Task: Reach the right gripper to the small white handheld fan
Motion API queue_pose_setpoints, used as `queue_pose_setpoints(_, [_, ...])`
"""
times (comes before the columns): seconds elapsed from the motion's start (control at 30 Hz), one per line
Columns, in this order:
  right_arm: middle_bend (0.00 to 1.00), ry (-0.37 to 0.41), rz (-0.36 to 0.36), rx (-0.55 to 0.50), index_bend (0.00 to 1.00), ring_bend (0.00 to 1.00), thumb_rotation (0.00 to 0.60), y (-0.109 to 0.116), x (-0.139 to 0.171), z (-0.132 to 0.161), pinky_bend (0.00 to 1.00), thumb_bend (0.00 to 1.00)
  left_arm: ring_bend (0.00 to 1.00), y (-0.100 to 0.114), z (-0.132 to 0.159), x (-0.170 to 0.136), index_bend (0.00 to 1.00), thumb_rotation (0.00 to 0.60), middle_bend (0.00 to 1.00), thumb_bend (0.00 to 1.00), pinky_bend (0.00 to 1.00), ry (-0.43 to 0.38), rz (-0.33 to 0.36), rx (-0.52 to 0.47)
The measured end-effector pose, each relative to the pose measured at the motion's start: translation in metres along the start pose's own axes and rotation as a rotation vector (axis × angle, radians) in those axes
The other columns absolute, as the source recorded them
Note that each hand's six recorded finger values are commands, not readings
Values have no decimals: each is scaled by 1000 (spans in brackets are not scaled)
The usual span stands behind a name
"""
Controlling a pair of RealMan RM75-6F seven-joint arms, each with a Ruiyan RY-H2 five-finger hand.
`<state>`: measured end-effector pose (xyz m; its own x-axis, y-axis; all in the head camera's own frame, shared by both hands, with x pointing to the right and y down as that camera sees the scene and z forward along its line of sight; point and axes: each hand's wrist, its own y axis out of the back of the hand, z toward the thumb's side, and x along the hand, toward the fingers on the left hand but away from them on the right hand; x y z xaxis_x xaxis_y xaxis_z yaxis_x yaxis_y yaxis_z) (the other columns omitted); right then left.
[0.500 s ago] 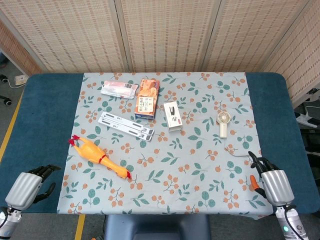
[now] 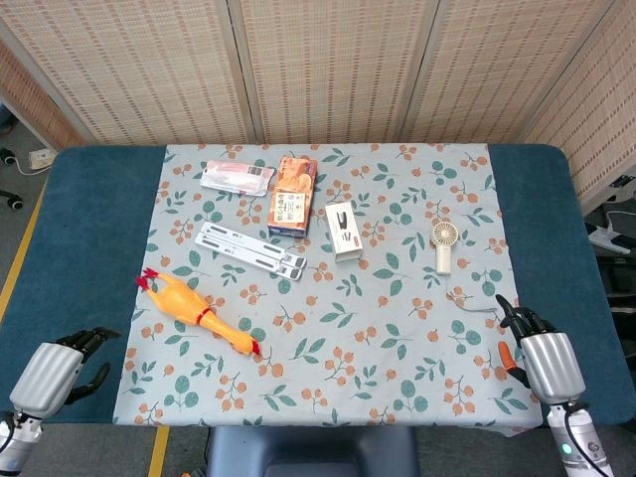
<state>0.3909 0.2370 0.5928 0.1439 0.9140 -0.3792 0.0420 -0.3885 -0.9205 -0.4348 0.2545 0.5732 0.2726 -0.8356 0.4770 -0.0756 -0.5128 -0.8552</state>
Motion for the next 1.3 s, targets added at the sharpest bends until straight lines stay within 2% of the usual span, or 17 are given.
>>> queue_pose_setpoints(0.07, [665,-11,-23,9,96,529,600,1,-6,-3,638,576,380,0,-2,1,281,600,318,424,591,7,-2,-6])
queue_pose_setpoints(0.13, [715,-26,-31,19,103,573,600,1,-14,-7,679,654,380,-1,-3,0,281,600,318,424,591,11,-7,-6])
queue_pose_setpoints(0.23, [730,-42,2,25,104,583,600,-3,-25,-9,689,697,380,0,-2,-2,281,600,318,424,591,7,-7,-6])
queue_pose_setpoints(0.47, [731,-107,138,82,85,584,600,-9,-59,-10,690,710,380,2,-2,-4,285,600,319,424,591,16,-11,-7])
queue_pose_setpoints(0.6, [734,-161,240,79,70,584,600,-14,-81,-11,690,721,380,0,-1,-3,286,600,319,424,591,17,-23,-4])
queue_pose_setpoints(0.8, [735,-205,356,97,68,586,600,-21,-111,-4,690,725,380,2,-2,-4,288,600,320,424,591,16,-16,-12])
queue_pose_setpoints(1.0, [735,-187,423,105,68,586,600,-36,-136,16,689,725,380,2,-1,-4,290,600,322,424,591,10,-20,-12])
queue_pose_setpoints(1.3, [735,-190,441,70,68,586,600,-51,-147,20,689,725,380,2,-2,-4,290,600,323,423,592,10,-20,-17])
